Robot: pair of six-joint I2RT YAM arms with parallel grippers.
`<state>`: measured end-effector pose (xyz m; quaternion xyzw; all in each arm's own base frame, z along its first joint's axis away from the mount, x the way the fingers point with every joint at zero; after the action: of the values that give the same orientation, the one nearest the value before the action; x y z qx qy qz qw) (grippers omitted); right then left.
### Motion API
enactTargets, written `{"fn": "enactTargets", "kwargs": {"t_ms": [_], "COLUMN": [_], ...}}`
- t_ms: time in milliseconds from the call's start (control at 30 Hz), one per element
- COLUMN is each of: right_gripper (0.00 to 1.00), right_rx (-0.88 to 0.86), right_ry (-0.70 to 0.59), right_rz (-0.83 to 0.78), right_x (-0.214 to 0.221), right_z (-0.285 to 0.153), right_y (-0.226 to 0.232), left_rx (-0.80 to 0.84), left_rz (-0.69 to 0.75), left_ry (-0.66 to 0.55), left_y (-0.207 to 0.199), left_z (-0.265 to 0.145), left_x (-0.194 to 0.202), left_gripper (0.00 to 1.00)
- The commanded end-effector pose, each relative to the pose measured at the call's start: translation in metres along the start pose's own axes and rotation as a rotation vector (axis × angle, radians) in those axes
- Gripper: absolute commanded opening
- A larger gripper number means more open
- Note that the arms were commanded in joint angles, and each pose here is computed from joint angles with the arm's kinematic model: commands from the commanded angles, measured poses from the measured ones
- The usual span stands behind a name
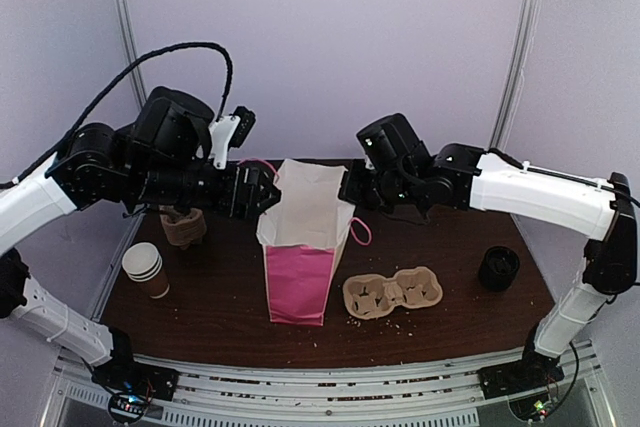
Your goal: Pack the takeout coffee
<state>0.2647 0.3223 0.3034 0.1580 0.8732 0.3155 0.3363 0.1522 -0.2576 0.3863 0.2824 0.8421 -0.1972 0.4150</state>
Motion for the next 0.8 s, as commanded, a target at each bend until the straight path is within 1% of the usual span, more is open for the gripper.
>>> {"fn": "enactTargets", "kwargs": {"t_ms": [0, 167, 467, 767], "right_gripper": [0.0, 0.0, 0.0, 0.0], "right_rx": [-0.006, -0.02, -0.04, -0.06], "right_ry": [-0.003, 0.012, 0.033, 0.053], "right_rz": [0.001, 0.006, 0.013, 0.018], "right_x": [0.004, 0.006, 0.009, 0.011], "right_z": [0.006, 0.007, 0.007, 0.009], "right_y": [-0.001, -0.003, -0.002, 0.0], "left_rx": [-0.084, -0.144, -0.154, -0.104], "left_rz": [0.005, 0.008, -0.008, 0.011], "left_ry": [0.075, 0.098, 0.146, 0.164], "left_y": [0.005, 0.011, 0.028, 0.03], "left_z": [0.013, 0.023, 0.044, 0.056], "left_x": [0.015, 0.022, 0.032, 0.035], "left_gripper": [0.69, 0.68, 0.59, 0.4]}}
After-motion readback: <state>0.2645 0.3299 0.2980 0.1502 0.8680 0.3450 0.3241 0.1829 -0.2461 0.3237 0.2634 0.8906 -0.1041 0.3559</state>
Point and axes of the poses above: each gripper's point midway between its finger pads, its own z axis out along the fingers, its own y axis along the line the jaws close on, x = y × z, the point moved 8 cm from there along -z, back along the fingers, and after that the axes turned 13 degrees about z, right-handed, at the moved point
